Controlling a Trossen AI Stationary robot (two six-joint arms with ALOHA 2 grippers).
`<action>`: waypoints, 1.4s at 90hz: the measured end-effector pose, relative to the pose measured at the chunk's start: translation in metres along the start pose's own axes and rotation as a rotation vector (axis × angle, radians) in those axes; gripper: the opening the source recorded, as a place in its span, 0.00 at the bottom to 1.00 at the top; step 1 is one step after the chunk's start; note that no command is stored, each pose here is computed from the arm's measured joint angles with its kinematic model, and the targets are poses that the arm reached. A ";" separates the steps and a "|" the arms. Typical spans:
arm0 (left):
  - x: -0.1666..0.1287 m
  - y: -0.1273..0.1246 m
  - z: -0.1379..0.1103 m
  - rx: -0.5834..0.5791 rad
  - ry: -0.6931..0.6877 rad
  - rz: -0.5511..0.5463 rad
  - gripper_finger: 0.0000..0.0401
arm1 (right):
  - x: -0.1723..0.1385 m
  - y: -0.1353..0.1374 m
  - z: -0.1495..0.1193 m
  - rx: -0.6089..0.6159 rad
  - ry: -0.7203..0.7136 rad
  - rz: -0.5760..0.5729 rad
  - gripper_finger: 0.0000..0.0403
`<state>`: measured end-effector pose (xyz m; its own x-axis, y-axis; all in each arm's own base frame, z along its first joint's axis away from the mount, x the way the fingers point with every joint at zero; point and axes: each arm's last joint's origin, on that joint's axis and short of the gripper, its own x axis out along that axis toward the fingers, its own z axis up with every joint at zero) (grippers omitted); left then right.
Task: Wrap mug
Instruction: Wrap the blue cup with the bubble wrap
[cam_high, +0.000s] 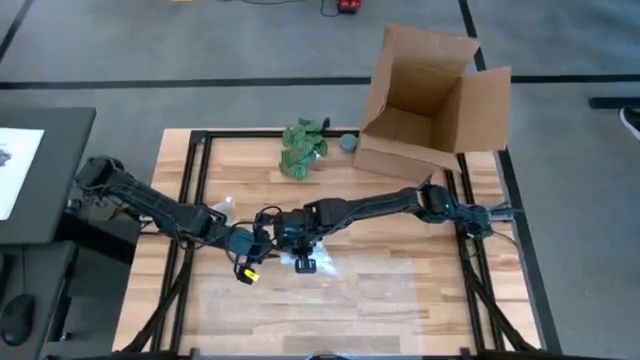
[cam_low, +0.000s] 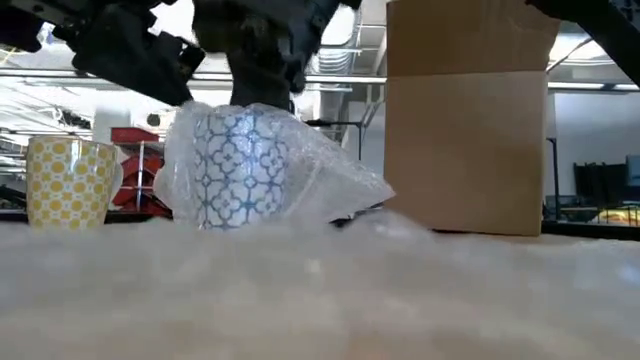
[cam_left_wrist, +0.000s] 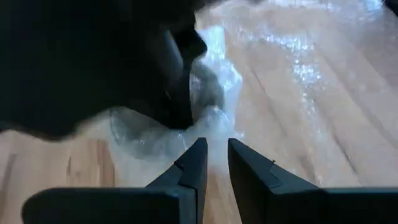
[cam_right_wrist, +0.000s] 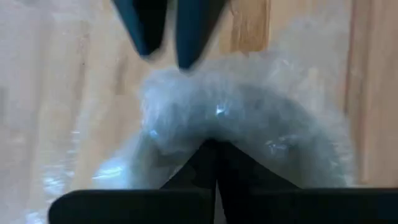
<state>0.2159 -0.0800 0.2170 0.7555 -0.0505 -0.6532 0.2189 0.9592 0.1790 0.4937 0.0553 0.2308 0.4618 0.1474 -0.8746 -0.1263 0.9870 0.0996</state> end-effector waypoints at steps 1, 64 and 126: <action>0.000 0.000 0.000 0.000 0.002 0.000 0.11 | -0.002 0.000 0.001 0.000 0.000 -0.002 0.00; 0.004 0.001 -0.005 0.006 0.059 0.023 0.11 | 0.013 -0.003 -0.008 0.008 0.008 0.000 0.00; 0.004 0.003 0.004 0.021 -0.035 0.061 0.11 | 0.034 -0.010 -0.023 0.035 0.016 0.054 0.00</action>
<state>0.2217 -0.0788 0.2181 0.7887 -0.0023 -0.6148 0.1844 0.9548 0.2330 0.4905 0.0485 0.1888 0.4414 0.2002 -0.8747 -0.1201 0.9792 0.1635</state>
